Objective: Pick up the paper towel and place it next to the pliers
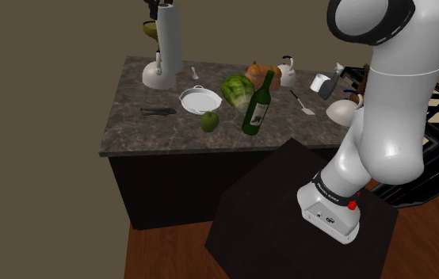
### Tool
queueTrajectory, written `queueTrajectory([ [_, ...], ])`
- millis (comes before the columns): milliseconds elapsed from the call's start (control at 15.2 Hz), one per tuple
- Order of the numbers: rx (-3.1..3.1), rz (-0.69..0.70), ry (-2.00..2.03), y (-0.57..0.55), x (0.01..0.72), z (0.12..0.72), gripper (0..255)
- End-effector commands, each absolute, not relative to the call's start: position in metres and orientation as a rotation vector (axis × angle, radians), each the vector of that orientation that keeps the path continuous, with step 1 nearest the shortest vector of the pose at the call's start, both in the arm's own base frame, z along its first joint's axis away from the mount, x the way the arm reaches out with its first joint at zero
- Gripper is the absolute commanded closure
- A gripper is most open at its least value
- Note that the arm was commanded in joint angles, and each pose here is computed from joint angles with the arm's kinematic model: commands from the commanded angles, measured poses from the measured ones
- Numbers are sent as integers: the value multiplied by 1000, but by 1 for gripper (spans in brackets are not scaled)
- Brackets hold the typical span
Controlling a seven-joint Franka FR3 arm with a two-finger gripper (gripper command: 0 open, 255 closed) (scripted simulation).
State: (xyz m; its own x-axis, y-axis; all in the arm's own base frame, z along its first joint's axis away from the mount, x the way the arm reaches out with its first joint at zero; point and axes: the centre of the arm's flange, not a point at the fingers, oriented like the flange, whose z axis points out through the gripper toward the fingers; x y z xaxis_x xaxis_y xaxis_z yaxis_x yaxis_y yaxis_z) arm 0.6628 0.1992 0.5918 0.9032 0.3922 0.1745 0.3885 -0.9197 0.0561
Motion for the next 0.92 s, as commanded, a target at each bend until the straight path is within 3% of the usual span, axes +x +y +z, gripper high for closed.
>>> queueTrajectory([
  [0,3045,286,625,171,660,591,255],
  [264,3045,286,625,117,651,592,255],
  [858,3045,286,625,117,651,545,255],
])
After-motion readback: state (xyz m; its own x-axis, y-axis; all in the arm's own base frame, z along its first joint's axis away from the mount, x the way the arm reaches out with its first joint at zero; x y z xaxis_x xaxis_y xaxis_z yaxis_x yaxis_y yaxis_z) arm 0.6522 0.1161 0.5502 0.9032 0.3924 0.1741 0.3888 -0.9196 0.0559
